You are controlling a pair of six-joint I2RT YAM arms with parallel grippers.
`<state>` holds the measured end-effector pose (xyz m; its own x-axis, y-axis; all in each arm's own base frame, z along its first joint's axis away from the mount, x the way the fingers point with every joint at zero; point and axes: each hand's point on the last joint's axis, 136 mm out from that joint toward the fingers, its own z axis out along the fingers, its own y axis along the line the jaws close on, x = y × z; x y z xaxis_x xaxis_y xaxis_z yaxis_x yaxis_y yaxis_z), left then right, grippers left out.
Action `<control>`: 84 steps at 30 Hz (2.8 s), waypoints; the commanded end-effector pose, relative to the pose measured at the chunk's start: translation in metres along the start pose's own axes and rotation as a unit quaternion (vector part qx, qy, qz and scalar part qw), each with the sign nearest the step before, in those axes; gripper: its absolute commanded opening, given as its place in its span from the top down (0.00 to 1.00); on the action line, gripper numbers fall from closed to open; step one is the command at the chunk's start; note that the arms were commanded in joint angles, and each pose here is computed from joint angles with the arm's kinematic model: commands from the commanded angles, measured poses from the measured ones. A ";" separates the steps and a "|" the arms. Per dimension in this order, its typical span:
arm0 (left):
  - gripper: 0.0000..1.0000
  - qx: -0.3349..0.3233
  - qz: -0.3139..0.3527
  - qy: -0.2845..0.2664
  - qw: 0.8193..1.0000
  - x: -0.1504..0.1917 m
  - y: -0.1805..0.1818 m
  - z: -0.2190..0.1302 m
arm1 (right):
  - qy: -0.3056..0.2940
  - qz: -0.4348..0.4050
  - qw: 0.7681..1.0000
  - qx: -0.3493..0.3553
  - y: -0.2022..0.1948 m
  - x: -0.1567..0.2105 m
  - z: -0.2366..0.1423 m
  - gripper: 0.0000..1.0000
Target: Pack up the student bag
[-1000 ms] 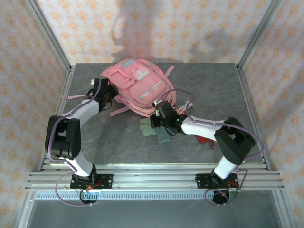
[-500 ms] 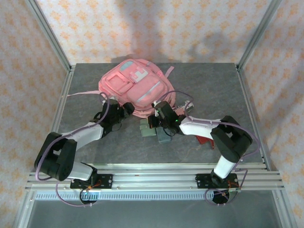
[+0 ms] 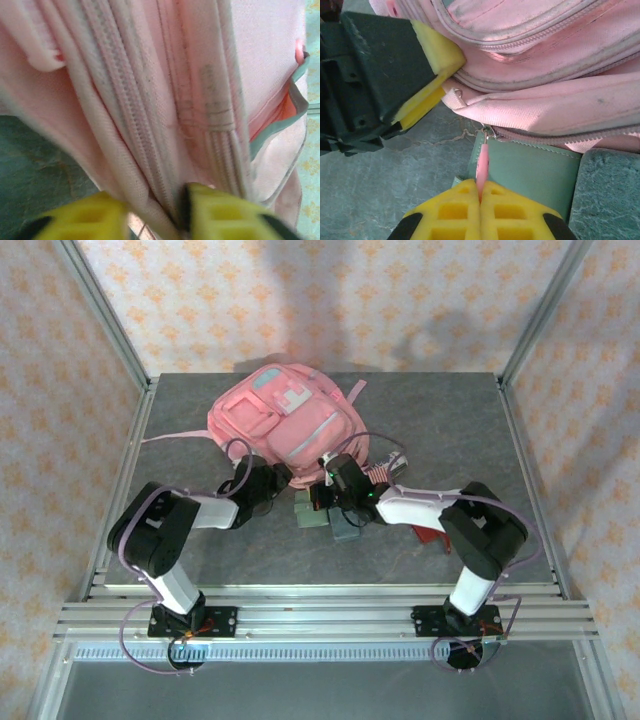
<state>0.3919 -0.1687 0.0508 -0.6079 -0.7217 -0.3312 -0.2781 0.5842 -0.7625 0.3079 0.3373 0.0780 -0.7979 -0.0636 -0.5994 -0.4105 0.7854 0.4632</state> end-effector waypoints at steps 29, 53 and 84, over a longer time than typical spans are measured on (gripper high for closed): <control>1.00 0.077 -0.028 0.034 0.996 0.011 -0.037 -0.002 | 0.001 0.038 0.990 0.135 -0.031 -0.016 0.045 0.63; 1.00 0.080 -0.029 0.034 0.996 0.008 -0.045 0.004 | 0.040 0.013 0.988 0.152 -0.020 0.005 0.051 0.64; 1.00 0.024 0.031 0.000 0.999 -0.035 -0.022 -0.020 | 0.014 0.025 0.963 0.269 -0.119 -0.037 -0.044 1.00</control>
<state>0.3921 -0.1583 0.0713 -0.6430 -0.7084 -0.2910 -0.2504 0.5536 -0.7942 0.3728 0.2448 0.0742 -0.8278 0.0114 -0.5610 -0.1111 0.9767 0.1838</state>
